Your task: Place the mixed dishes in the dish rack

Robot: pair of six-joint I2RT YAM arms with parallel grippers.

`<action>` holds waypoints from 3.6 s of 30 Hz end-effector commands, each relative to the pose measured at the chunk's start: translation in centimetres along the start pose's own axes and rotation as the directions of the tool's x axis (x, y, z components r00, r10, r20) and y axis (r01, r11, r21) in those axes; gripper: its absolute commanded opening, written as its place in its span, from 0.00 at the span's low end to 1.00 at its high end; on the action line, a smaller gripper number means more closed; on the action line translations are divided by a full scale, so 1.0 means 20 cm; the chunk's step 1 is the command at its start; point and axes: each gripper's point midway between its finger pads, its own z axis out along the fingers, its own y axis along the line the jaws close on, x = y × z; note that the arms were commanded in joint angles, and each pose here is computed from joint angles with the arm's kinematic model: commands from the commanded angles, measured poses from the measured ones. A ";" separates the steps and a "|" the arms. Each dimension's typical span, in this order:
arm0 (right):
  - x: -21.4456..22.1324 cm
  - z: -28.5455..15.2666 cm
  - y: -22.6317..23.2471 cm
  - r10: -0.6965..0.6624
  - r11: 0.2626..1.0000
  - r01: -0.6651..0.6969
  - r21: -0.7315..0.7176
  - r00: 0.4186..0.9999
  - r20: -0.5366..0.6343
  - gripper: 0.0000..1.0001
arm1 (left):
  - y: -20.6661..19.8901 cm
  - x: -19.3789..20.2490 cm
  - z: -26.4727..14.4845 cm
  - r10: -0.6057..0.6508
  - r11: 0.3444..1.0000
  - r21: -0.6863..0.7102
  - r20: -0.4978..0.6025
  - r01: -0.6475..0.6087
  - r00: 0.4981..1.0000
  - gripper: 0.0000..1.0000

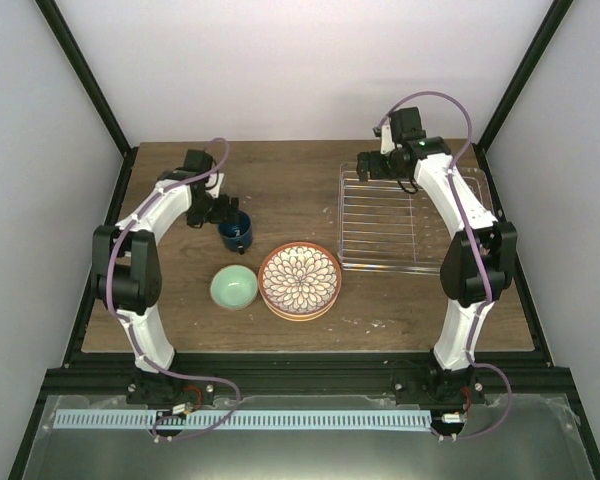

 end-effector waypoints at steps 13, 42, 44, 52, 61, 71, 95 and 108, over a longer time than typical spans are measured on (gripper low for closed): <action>-0.04 0.03 -0.01 0.008 1.000 -0.008 0.013 1.000 0.002 1.00 | -0.01 0.07 0.14 0.015 1.000 0.000 -0.100 -0.015 0.995 0.50; -0.16 -0.26 0.73 0.113 0.536 -0.062 -0.842 0.994 -0.002 0.86 | -0.35 -0.63 -0.67 -0.301 0.711 0.689 0.482 -0.144 0.823 0.00; -0.16 -0.31 0.80 0.124 0.432 -0.091 -0.897 0.991 -0.042 0.84 | -0.39 -0.66 -0.71 -0.299 0.717 0.676 0.520 -0.172 0.800 0.00; -0.09 -0.32 0.99 0.038 0.240 -0.139 -0.961 0.990 -0.134 0.75 | -0.57 -0.68 -0.79 -0.376 0.611 0.752 0.551 -0.248 0.745 0.00; -0.07 -0.28 1.06 0.029 0.193 -0.158 -0.968 0.987 -0.155 0.73 | -0.73 -0.70 -0.79 -0.375 0.564 0.775 0.547 -0.284 0.749 0.00; -0.10 -0.30 1.07 0.041 0.140 -0.161 -0.977 0.987 -0.156 0.65 | -0.74 -0.67 -0.73 -0.373 0.572 0.775 0.538 -0.270 0.755 0.00; -0.11 -0.22 1.12 0.060 0.112 -0.181 -0.977 0.983 -0.175 0.45 | -0.80 -0.64 -0.57 -0.383 0.540 0.799 0.511 -0.262 0.770 0.00; -0.18 -0.23 1.14 0.076 0.109 -0.128 -0.986 0.990 -0.120 0.21 | -0.88 -0.54 -0.50 -0.364 0.496 0.833 0.456 -0.245 0.812 0.16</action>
